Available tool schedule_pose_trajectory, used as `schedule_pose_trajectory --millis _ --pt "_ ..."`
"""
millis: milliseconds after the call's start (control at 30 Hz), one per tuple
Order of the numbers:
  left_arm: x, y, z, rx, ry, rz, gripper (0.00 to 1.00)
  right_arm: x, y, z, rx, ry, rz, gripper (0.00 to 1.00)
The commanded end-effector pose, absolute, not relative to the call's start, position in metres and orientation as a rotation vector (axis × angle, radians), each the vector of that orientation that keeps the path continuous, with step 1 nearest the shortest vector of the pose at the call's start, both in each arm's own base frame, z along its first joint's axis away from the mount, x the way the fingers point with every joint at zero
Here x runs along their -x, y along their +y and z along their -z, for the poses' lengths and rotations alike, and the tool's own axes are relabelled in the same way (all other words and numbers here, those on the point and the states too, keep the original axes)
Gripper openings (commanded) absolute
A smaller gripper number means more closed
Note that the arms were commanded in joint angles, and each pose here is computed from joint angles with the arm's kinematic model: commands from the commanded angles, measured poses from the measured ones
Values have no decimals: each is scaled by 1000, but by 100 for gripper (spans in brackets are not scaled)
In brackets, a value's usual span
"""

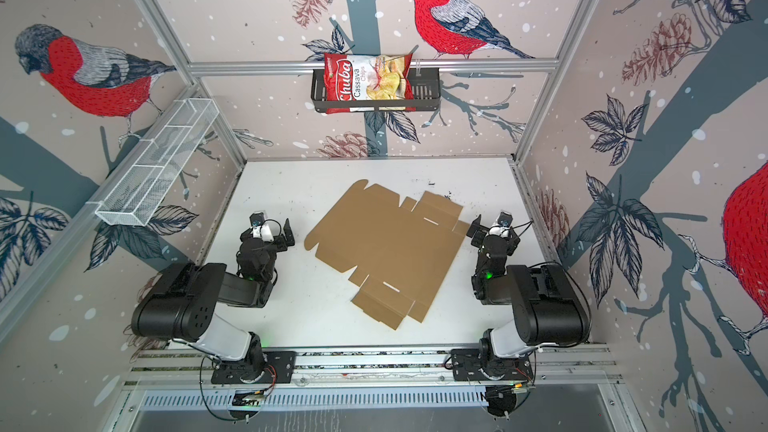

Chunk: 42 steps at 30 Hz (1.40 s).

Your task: Fold the paper box

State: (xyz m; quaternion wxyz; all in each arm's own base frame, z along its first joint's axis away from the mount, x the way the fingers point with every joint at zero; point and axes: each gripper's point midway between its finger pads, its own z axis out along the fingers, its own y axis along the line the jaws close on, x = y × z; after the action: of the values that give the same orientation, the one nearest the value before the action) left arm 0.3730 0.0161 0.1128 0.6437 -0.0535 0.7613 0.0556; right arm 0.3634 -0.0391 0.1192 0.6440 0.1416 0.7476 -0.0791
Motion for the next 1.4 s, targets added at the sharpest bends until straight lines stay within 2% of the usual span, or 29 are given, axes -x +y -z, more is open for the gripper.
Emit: schedule_pose_trajectory --millis 0,100,267,433,600,667,700,767,833,1000,1167,1367 --pt "-377 16 -128 115 1674 -125 98 -364 -40 -128 -319 1667 183 99" --pt "-374 16 -135 132 1659 -181 98 -364 -39 -132 -327 1663 212 99" --pt "-376 -11 -165 56 1681 -277 98 -358 -38 -140 -329 1637 231 100" --pt "-361 -10 -206 215 1585 -157 99 -385 -31 -169 -332 1732 321 100" --pt "-358 0 -230 479 1617 4 98 -385 -34 -192 -533 1830 457 99" --pt "-359 -4 -234 546 1640 84 98 -383 -31 -183 -721 1853 300 100" --pt "-357 -2 -235 618 1620 137 98 -388 -23 -167 -744 1943 123 100" --pt "-361 -11 -241 574 1593 278 97 -397 2 -147 -707 2068 -282 99" --pt "-366 -21 -246 498 1606 398 89 -393 22 -142 -666 2090 -509 91" --pt "-382 -62 -222 355 1881 441 78 -364 52 -124 -532 2253 -417 89" --pt "-371 -136 -183 144 2071 506 77 -327 71 -98 -517 2381 -549 88" --pt "-365 -214 -143 10 2158 666 76 -297 84 -76 -548 2470 -653 87"
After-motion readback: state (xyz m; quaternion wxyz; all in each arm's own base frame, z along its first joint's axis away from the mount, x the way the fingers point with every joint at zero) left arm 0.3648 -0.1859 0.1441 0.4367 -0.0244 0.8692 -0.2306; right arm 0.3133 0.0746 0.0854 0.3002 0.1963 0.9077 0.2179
